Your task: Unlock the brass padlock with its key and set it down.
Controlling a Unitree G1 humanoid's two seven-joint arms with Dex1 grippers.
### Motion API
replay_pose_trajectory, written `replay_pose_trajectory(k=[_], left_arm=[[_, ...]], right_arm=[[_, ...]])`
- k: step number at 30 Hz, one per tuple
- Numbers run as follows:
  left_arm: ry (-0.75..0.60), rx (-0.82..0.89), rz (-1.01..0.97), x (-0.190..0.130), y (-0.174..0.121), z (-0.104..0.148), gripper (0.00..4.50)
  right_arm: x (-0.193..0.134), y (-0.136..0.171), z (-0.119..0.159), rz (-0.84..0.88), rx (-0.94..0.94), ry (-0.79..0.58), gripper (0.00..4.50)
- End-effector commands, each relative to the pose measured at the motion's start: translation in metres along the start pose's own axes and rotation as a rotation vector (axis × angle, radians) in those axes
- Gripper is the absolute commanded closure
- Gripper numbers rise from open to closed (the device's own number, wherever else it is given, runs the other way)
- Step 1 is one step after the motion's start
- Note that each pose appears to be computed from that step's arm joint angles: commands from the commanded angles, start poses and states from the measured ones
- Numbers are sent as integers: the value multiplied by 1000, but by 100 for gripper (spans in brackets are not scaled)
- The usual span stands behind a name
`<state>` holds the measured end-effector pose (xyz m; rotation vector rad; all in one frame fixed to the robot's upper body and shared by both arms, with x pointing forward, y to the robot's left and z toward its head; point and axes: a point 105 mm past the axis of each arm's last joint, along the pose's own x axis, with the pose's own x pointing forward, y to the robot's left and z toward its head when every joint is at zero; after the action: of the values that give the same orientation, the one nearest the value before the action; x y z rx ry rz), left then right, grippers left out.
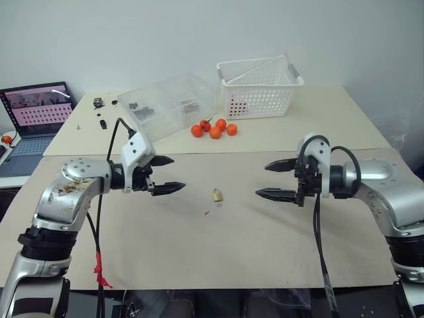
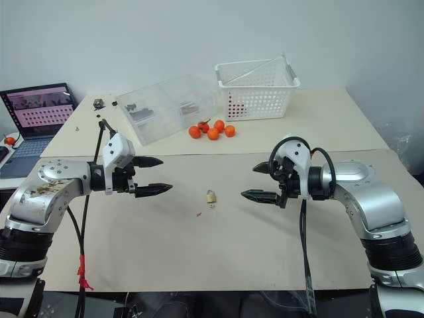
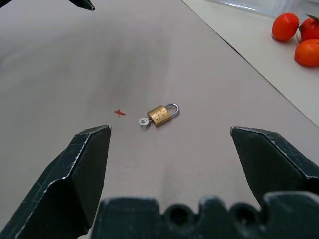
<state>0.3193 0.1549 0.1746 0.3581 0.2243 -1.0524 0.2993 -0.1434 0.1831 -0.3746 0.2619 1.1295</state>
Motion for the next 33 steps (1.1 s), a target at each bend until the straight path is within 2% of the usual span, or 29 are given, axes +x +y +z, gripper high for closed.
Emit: replay_pose_trajectory(k=[1,4,12,18,29,33], left_arm=[[-51,1,-4,-6,2,19,7],[-26,6,-27,-19,7,21,7],[208,225,32,-37,35,-11,7],[232,285,1,-33,38,-11,7],[237,294,-45,-28,38,-7,7],[238,291,-62,-24,39,-6,7]], right_arm=[[-3,0,7,-35,-26,-3,0],[10,-8,8,-116,-39,34,0],[71,1,14,-204,12,34,0],[106,-4,17,-359,115,-9,0],[128,17,-17,-416,218,67,0],[133,27,-21,-409,261,62,0]])
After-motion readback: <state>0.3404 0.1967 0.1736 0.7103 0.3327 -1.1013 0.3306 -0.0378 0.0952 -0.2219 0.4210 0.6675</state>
